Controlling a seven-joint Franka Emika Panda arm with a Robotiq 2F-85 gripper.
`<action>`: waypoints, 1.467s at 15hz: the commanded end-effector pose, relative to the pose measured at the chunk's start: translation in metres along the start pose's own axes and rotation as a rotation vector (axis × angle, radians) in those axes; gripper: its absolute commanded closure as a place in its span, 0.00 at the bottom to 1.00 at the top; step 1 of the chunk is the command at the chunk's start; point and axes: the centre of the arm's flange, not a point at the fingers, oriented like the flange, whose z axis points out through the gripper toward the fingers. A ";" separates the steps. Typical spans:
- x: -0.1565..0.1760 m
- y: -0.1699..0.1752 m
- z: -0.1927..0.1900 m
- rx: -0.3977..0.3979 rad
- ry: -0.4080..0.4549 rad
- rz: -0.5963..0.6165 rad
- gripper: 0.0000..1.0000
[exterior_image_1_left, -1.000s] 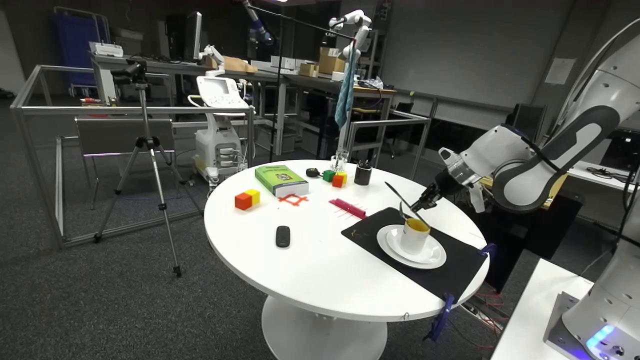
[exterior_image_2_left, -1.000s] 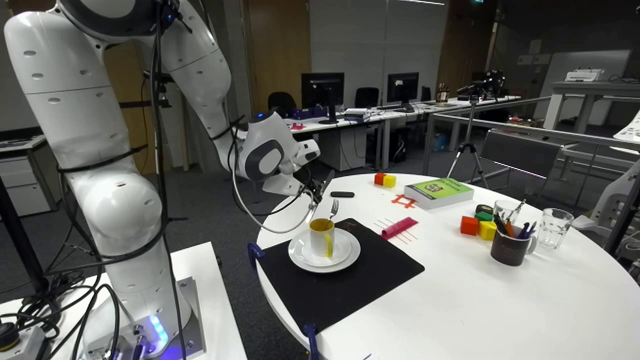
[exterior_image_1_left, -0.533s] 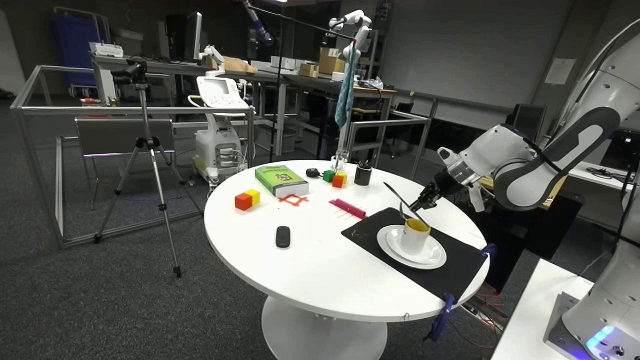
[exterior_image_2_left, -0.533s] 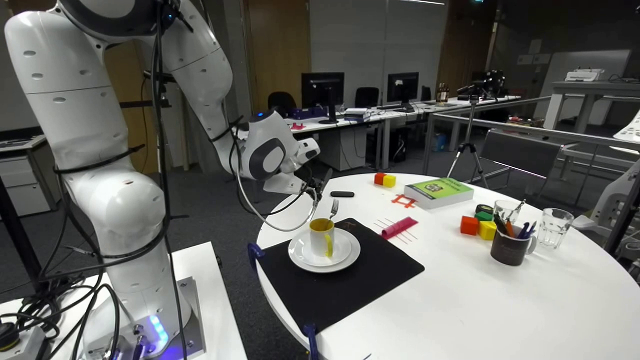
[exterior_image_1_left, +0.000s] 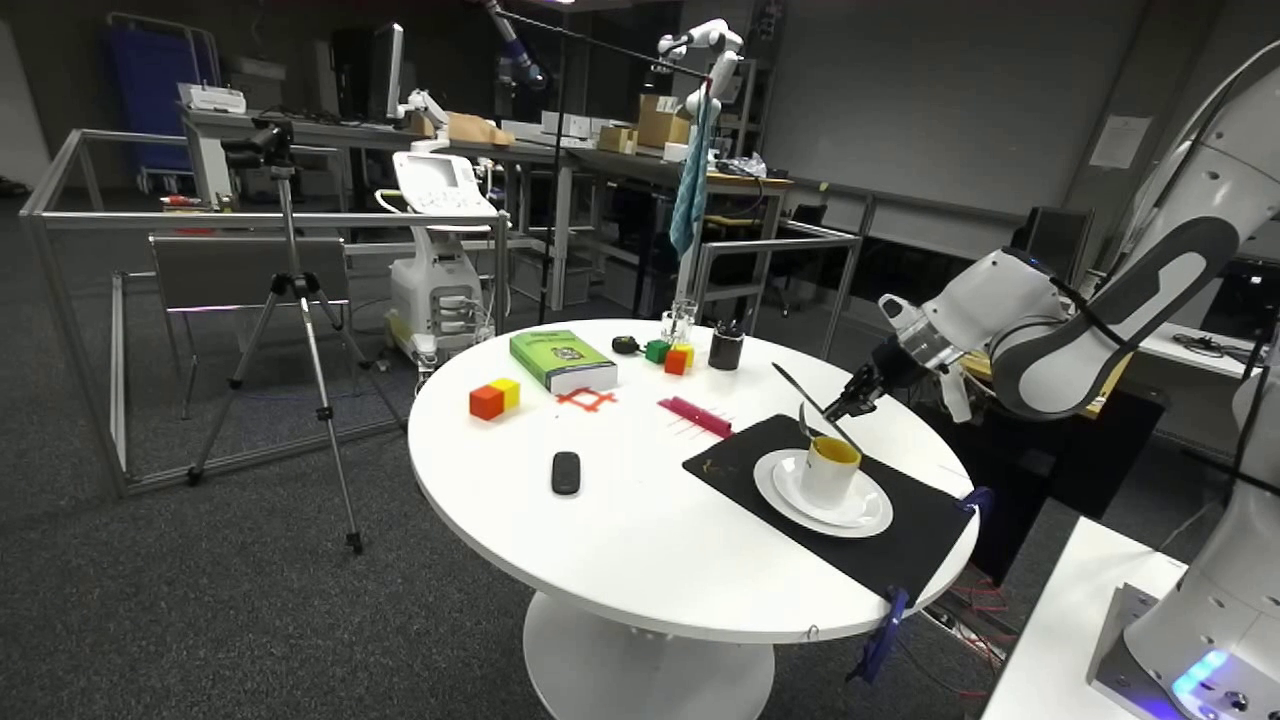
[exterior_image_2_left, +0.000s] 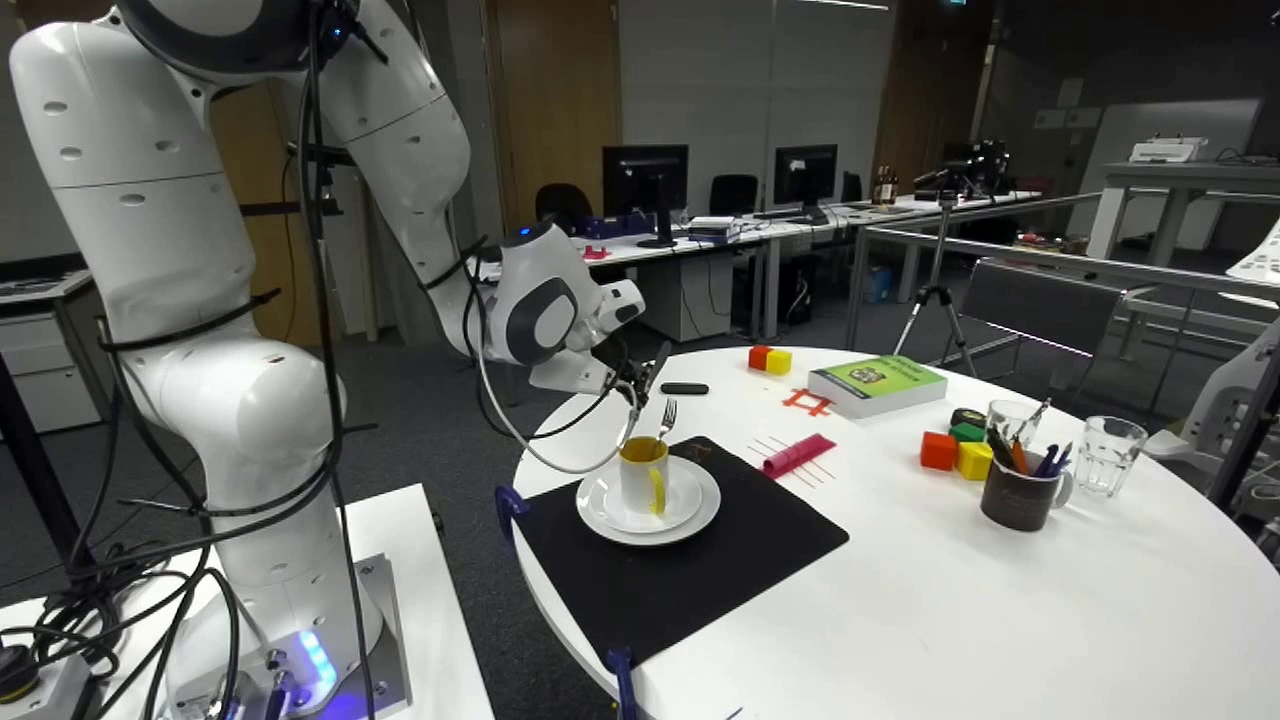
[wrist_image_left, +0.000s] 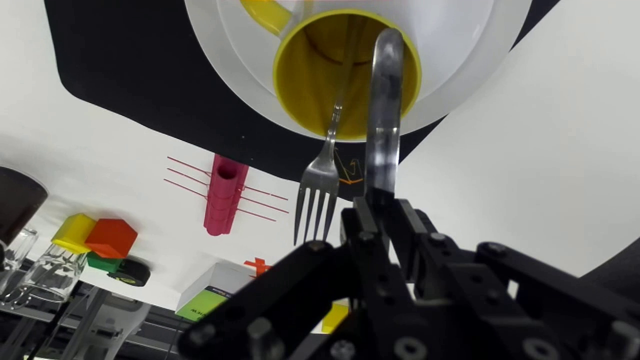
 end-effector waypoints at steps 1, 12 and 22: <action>-0.008 0.037 0.002 0.049 0.030 0.039 0.96; -0.003 0.070 0.006 0.035 0.035 0.113 0.96; -0.002 0.081 0.014 0.051 0.062 0.092 0.96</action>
